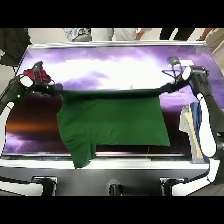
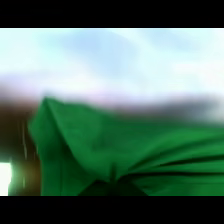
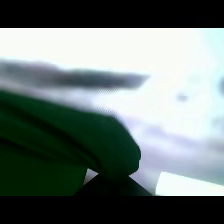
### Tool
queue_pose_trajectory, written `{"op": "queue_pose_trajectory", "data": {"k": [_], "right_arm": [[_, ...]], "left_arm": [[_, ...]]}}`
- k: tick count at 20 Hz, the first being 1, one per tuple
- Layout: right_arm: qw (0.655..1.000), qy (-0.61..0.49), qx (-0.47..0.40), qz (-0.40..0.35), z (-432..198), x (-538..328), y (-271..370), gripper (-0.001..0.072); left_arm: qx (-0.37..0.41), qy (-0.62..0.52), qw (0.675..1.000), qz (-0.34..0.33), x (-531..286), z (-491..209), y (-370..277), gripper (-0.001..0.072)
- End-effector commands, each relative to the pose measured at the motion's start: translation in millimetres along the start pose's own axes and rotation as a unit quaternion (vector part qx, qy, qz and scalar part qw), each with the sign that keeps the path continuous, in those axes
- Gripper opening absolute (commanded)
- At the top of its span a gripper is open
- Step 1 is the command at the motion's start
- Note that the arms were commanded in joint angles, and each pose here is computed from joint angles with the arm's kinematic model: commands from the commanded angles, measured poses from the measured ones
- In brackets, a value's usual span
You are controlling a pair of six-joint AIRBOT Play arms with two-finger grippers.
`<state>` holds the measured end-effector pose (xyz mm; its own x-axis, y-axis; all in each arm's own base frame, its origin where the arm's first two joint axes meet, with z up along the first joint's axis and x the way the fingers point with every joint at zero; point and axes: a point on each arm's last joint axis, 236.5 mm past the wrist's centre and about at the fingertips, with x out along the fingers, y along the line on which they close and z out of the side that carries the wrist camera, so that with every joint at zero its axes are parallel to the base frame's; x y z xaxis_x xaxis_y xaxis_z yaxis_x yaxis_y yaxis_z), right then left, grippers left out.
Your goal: Fold the shirts.
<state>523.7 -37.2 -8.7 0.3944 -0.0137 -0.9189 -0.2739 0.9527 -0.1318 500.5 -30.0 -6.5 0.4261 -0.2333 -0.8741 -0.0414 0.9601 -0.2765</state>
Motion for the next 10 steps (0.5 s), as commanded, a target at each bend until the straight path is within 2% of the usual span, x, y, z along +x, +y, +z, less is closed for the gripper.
{"op": "queue_pose_trajectory", "data": {"k": [1,6,9,10], "right_arm": [[0.985,0.155,-0.036,0.071,-75.8,5.7,26.6,0.0042],[0.967,0.224,-0.039,0.111,-107.6,9.0,42.8,0.0042],[0.963,0.226,-0.012,0.149,-107.3,16.8,62.7,0.0045],[0.962,0.218,0.004,0.163,-102.6,17.0,70.5,0.011]], "left_arm": [[0.001,0.179,0.984,-0.008,-1.5,-89.1,-1.8,0.0028],[-0.012,0.248,0.969,-0.011,0.0,-129.9,-1.0,0.0028],[-0.023,0.262,0.964,-0.028,8.6,-138.6,-13.1,0.0036],[-0.026,0.26,0.965,-0.035,9.0,-137.5,-16.5,0.013]]}}
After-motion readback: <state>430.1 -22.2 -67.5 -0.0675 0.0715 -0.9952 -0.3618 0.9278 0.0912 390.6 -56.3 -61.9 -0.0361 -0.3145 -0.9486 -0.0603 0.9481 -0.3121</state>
